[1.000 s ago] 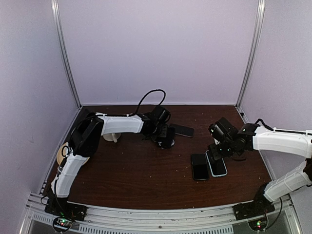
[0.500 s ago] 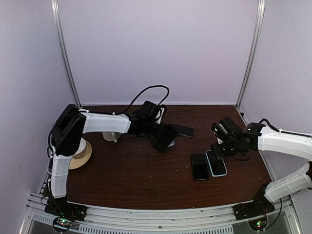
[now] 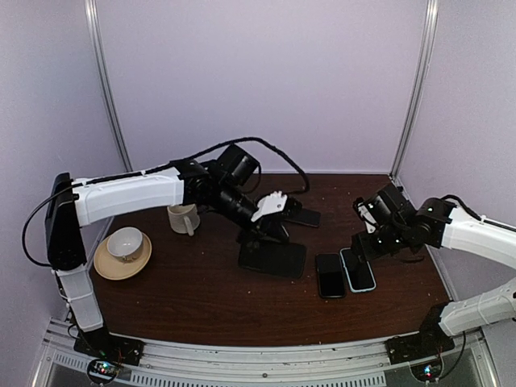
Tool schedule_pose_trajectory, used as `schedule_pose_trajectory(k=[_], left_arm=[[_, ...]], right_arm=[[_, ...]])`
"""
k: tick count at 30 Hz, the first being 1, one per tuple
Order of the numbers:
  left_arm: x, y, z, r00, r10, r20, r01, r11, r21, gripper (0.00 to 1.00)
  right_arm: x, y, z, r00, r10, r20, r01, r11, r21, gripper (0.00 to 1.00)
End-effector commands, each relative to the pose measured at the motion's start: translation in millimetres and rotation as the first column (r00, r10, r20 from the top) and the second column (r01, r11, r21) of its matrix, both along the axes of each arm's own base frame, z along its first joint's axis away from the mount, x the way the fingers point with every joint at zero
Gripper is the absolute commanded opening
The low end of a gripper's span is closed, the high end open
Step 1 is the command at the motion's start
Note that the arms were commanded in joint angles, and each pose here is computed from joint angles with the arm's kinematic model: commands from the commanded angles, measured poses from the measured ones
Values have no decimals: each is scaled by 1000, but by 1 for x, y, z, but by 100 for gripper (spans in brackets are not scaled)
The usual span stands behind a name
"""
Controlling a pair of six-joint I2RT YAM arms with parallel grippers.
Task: Put the phone into the phone case
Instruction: Place the phone case at the corner of the board.
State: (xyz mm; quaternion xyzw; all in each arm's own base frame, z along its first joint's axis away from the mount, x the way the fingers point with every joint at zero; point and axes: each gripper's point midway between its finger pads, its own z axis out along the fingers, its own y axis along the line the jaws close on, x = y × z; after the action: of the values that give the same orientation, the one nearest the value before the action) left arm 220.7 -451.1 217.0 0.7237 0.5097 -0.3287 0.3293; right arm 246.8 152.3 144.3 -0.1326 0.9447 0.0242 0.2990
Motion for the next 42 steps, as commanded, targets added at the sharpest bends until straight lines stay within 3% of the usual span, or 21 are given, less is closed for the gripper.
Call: schedule_pose_trajectory(k=[1,5,8,15,28,29,32,35,37,42], left_arm=[[-76,28,-65,965,-253,-66,262,928,266,0],[-108,28,-103,935,-344,-90,353,865,356,0],[-112,24,-121,921,-376,-97,383,841,381,0],[-100,18,-152,900,-431,-68,414,794,445,0],[-76,5,-173,895,-446,-16,399,783,477,0],[-73,3,-172,900,-437,-4,387,791,474,5],[-62,-8,-165,918,-393,62,324,829,456,35],[-34,-21,-153,942,-270,201,161,886,435,66],[-22,-26,-134,946,-200,257,84,912,402,75],[-13,-29,-78,950,-37,309,-45,966,254,84]], right_arm=[[-8,9,11,998,63,-21,-61,997,53,60],[-14,14,9,996,81,-44,-77,993,85,60],[-17,16,4,994,84,-64,-77,992,97,59],[-23,18,-5,993,76,-87,-66,991,115,58],[-26,23,-11,991,83,-106,-71,992,107,58],[-26,23,-11,991,83,-106,-72,992,104,58],[-26,22,-14,990,82,-112,-71,993,99,58],[-25,24,-15,989,81,-120,-70,993,92,58],[-25,24,-15,988,82,-128,-71,994,85,58],[-22,28,-10,990,82,-116,-72,993,90,58]])
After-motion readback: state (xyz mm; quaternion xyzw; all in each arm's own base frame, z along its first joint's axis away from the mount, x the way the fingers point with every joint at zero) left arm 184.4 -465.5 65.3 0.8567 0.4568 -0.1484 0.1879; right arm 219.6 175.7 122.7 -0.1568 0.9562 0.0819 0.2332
